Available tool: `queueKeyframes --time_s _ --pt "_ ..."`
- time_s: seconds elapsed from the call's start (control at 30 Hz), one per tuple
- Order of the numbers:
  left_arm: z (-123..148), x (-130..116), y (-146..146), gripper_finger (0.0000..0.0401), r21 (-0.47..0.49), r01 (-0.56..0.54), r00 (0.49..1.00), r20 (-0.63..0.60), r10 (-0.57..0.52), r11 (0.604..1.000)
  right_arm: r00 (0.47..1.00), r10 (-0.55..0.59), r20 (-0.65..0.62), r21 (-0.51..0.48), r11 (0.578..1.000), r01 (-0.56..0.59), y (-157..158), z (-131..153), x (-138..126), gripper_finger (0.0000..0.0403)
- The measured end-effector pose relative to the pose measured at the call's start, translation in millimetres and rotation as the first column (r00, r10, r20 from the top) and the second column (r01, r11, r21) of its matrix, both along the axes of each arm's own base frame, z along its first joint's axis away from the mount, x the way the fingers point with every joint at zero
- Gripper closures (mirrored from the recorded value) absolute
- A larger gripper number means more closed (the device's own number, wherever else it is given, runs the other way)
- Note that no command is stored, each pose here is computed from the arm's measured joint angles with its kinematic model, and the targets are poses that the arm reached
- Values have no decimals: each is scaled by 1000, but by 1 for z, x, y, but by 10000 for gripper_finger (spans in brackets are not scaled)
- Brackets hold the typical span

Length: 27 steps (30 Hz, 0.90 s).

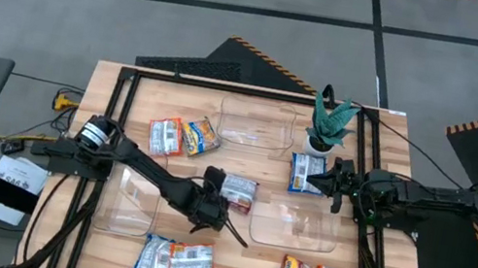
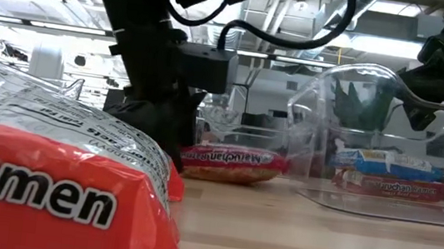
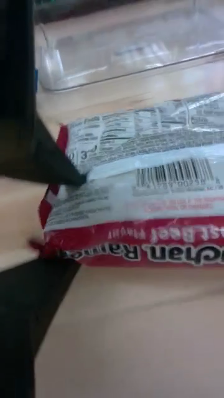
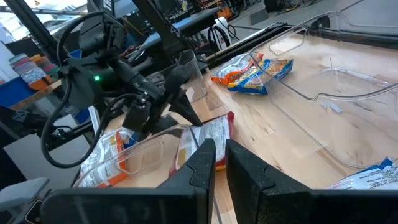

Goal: Sort Maruchan noodles
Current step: Put the top left red bag into the top transparent bin

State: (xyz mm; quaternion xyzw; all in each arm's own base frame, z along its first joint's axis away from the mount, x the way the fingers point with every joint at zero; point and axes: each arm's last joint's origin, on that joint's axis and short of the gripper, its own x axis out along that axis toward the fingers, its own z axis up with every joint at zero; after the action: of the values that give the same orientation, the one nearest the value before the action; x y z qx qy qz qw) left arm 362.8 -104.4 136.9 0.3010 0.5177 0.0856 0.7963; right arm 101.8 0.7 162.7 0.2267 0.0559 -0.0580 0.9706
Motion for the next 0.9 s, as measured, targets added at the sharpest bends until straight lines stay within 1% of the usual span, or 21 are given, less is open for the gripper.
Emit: queueKeyframes --time_s 0.07,0.1,0.13,0.23,0.4,0.53,0.67,0.8,0.9 --pt "0 0 0 358 17 7 1000 3 -8 1000 1000 1 0 0 1000 -1 0 0 0 337" --pt "1 0 -1 378 20 12 1000 5 -12 1000 1000 0 0 0 1000 0 0 0 0 337" --pt "2 0 -1 385 17 15 1000 5 -15 1000 1000 1 0 0 1000 -1 0 0 0 337" --pt "10 0 -3 397 24 14 1000 -7 -14 1000 1000 1 0 0 1000 -1 0 0 0 337" --pt "37 -4 -6 401 87 -3 1000 -6 3 996 1000 0 0 0 1000 0 0 0 0 337" --pt "65 -14 -4 401 119 -23 998 55 16 993 1000 1 0 0 1000 -1 0 0 0 337" --pt "98 -25 2 401 168 -69 987 152 44 983 1000 0 0 0 1000 0 0 0 0 337" --pt "131 -25 21 401 245 -116 961 273 47 963 1000 0 0 0 1000 0 0 0 0 337" --pt "146 -18 53 401 255 -169 942 325 80 952 1000 1 0 0 1000 -1 0 0 0 337"
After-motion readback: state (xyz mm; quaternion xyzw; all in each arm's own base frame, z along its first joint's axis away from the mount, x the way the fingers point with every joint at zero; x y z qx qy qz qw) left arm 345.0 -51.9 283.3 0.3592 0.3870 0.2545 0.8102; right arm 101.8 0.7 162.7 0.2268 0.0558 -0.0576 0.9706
